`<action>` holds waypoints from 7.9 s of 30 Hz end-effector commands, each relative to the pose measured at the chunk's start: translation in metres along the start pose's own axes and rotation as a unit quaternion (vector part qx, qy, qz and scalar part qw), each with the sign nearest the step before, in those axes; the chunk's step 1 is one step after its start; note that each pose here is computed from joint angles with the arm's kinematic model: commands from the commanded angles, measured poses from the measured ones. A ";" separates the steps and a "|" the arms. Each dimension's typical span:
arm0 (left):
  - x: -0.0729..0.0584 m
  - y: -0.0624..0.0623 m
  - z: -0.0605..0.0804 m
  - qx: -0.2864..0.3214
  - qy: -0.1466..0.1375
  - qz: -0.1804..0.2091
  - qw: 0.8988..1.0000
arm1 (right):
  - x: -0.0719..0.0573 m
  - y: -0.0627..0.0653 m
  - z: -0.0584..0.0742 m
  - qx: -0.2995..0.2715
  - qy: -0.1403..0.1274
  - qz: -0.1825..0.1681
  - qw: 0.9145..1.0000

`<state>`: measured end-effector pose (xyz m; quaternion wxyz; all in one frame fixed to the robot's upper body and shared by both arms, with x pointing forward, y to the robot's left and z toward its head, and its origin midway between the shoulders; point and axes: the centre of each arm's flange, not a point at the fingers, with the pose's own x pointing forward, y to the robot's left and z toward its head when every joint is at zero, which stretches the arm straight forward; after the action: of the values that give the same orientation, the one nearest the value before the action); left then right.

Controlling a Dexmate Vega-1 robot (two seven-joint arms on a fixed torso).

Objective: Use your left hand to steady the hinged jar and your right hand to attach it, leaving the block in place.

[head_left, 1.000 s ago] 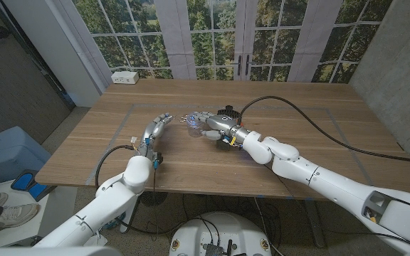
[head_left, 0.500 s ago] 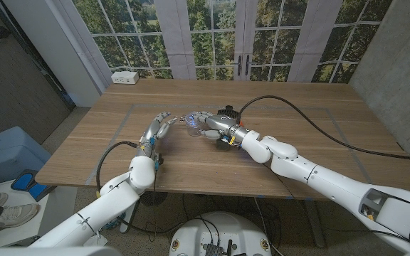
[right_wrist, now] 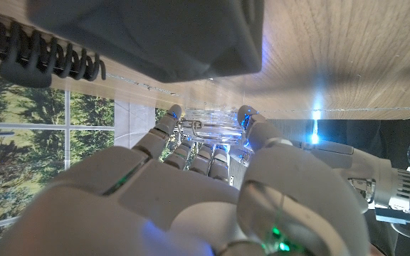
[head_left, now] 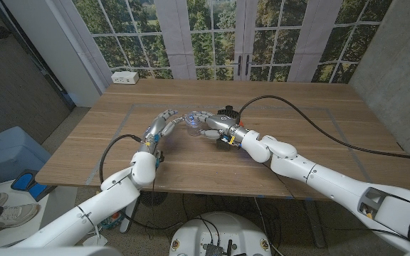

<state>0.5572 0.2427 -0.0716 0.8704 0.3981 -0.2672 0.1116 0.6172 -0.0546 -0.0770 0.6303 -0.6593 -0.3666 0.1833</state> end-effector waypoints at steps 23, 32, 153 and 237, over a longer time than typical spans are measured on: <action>0.010 0.000 0.023 0.117 0.031 -0.063 0.991 | 0.001 0.003 -0.009 0.008 0.006 0.009 1.000; 0.001 0.002 0.021 0.121 0.038 -0.041 0.991 | 0.003 0.005 -0.012 0.012 0.010 0.012 1.000; 0.039 -0.018 0.019 0.053 0.057 -0.098 0.992 | 0.008 0.009 -0.039 0.063 0.018 0.065 0.996; 0.004 -0.020 0.019 0.002 -0.046 0.183 0.982 | -0.010 -0.028 -0.027 0.091 -0.076 -0.036 0.992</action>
<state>0.5680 0.2156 -0.0688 0.8253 0.3538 -0.3633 0.2484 0.6354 -0.0795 -0.0682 0.6607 -0.6009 -0.3686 0.2580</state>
